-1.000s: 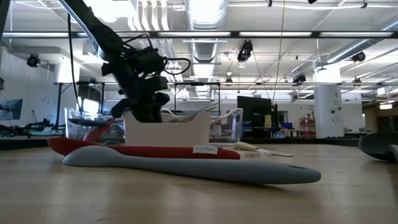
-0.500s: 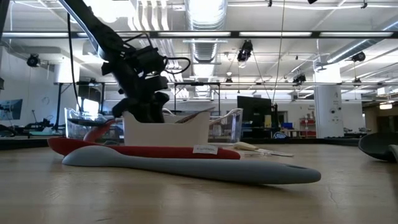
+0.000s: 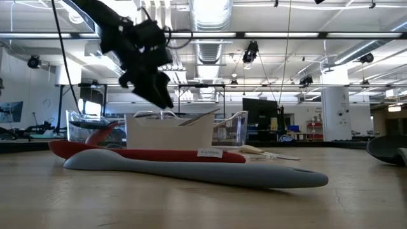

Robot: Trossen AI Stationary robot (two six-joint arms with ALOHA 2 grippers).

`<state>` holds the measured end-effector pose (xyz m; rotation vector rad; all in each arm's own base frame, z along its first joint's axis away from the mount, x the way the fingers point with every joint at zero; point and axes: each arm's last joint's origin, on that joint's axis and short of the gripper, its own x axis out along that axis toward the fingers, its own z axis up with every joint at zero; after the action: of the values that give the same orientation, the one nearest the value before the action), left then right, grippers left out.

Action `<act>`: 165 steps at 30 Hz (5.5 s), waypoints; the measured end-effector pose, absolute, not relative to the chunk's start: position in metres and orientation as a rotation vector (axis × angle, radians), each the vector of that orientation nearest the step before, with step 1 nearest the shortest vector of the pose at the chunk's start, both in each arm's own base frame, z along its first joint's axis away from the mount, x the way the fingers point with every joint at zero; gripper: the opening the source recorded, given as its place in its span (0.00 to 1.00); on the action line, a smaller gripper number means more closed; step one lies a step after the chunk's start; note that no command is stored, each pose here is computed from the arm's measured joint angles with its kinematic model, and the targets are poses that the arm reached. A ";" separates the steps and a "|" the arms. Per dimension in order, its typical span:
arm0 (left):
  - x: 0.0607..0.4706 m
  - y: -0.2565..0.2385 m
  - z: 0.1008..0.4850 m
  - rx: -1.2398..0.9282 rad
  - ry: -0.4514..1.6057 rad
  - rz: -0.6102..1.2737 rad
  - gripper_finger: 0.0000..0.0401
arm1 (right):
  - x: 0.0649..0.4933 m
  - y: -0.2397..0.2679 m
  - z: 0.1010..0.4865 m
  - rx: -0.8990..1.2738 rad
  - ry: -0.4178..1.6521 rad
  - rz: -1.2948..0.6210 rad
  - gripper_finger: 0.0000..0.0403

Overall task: Pick & Place Kitchen Items
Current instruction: Put the red slotted serving spoon into the left transparent bin

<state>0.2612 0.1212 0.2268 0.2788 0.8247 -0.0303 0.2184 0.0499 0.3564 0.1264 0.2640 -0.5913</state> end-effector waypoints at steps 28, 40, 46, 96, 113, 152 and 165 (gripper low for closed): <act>0.270 0.002 0.249 0.168 0.552 -0.565 0.63 | 0.220 0.053 0.355 0.142 0.305 -0.491 0.32; 0.277 -0.028 0.203 0.211 0.772 -0.466 0.63 | 0.220 0.053 0.355 0.113 0.312 -0.487 0.29; 0.284 -0.031 0.183 0.164 0.846 -0.461 0.63 | 0.220 0.052 0.355 0.091 0.316 -0.487 0.26; 0.296 -0.051 0.152 0.141 0.985 -0.377 0.12 | 0.220 0.052 0.355 0.094 0.310 -0.487 0.19; 0.244 -0.033 0.268 0.375 0.660 -0.164 0.12 | 0.220 0.052 0.355 0.091 0.315 -0.488 0.18; 0.172 0.175 0.264 0.164 0.477 0.520 0.12 | 0.220 0.052 0.355 0.069 0.320 -0.485 0.21; 0.144 0.197 0.221 0.045 0.606 0.667 0.12 | 0.220 0.052 0.355 0.058 0.323 -0.483 0.16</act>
<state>0.1445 0.1974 0.2206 0.0455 0.6061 0.6675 0.2198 0.0524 0.3547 0.0578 0.3233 -0.4828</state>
